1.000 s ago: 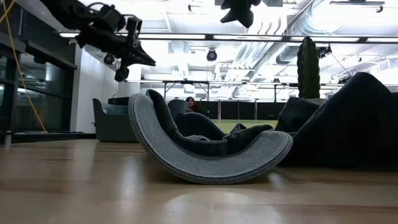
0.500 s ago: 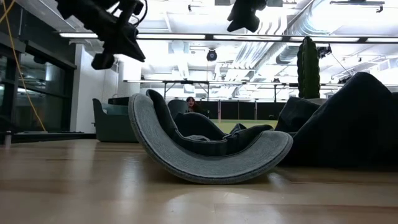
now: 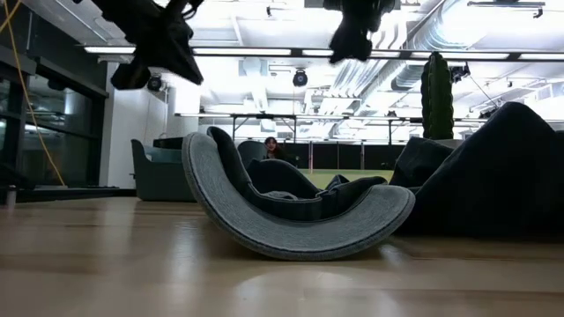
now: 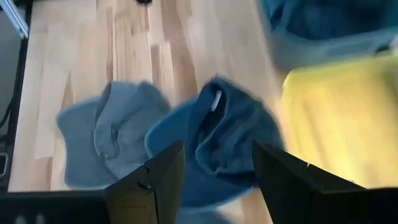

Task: Pick & Place hat
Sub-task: Put the top blue cap into the blue bin

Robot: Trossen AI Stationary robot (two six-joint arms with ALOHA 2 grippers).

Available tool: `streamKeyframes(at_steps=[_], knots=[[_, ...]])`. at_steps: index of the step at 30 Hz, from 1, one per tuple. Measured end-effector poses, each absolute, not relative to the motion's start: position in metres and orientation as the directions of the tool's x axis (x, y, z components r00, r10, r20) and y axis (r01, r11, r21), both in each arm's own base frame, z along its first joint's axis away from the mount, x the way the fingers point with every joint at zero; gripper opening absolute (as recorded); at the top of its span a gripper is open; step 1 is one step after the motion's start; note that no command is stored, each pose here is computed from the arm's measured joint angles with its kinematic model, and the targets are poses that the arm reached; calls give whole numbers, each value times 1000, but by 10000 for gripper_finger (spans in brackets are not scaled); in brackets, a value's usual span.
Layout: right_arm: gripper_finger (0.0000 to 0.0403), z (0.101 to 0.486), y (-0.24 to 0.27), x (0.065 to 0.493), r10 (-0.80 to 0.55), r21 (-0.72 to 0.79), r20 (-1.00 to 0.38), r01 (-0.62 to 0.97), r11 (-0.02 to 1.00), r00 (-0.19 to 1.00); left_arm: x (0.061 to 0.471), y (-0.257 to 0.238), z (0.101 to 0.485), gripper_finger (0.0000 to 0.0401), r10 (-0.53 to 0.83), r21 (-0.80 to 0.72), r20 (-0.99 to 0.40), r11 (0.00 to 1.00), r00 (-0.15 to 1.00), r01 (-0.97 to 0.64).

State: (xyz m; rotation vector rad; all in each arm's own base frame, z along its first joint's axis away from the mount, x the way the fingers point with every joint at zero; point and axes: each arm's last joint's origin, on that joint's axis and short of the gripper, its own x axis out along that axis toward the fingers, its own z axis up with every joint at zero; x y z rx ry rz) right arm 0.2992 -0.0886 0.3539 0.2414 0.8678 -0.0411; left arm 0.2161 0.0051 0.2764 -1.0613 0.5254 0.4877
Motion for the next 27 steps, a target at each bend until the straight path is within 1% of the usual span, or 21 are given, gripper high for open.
streamKeyframes(at_steps=[3, 5, 9, 13, 15, 17, 19, 21, 24, 27], knots=[[183, 331, -86, 301, 86, 228, -779, 153, 962, 621, 224, 4, 270, 0, 118, -672, -638, 398, 761, -624], [183, 318, -84, 302, 108, 244, -788, 147, 959, 606, 231, 4, 262, 0, 100, -641, -664, 434, 741, -633], [183, 300, -76, 305, 149, 277, -783, 123, 953, 604, 250, 4, 245, 1, 99, -560, -682, 567, 724, -604], [183, 292, -69, 306, 188, 303, -786, 102, 948, 589, 264, 5, 233, 1, 125, -455, -684, 697, 719, -554], [183, 291, -66, 306, 203, 313, -785, 91, 945, 586, 271, 6, 226, 1, 133, -377, -689, 773, 712, -509], [183, 290, -63, 306, 211, 320, -786, 91, 943, 581, 278, 6, 222, 5, 138, -291, -671, 855, 729, -429], [183, 289, -62, 307, 214, 323, -787, 90, 942, 579, 283, 6, 219, 17, 139, -205, -664, 911, 735, -358], [183, 289, -60, 307, 216, 323, -786, 87, 942, 579, 285, 6, 215, 38, 161, -129, -663, 937, 731, -323], [183, 290, -60, 307, 217, 330, -786, 97, 939, 578, 289, 8, 206, 80, 216, -18, -680, 951, 701, -310], [183, 290, -60, 307, 218, 334, -787, 101, 937, 577, 290, 9, 202, 129, 233, 67, -690, 963, 685, -260]])
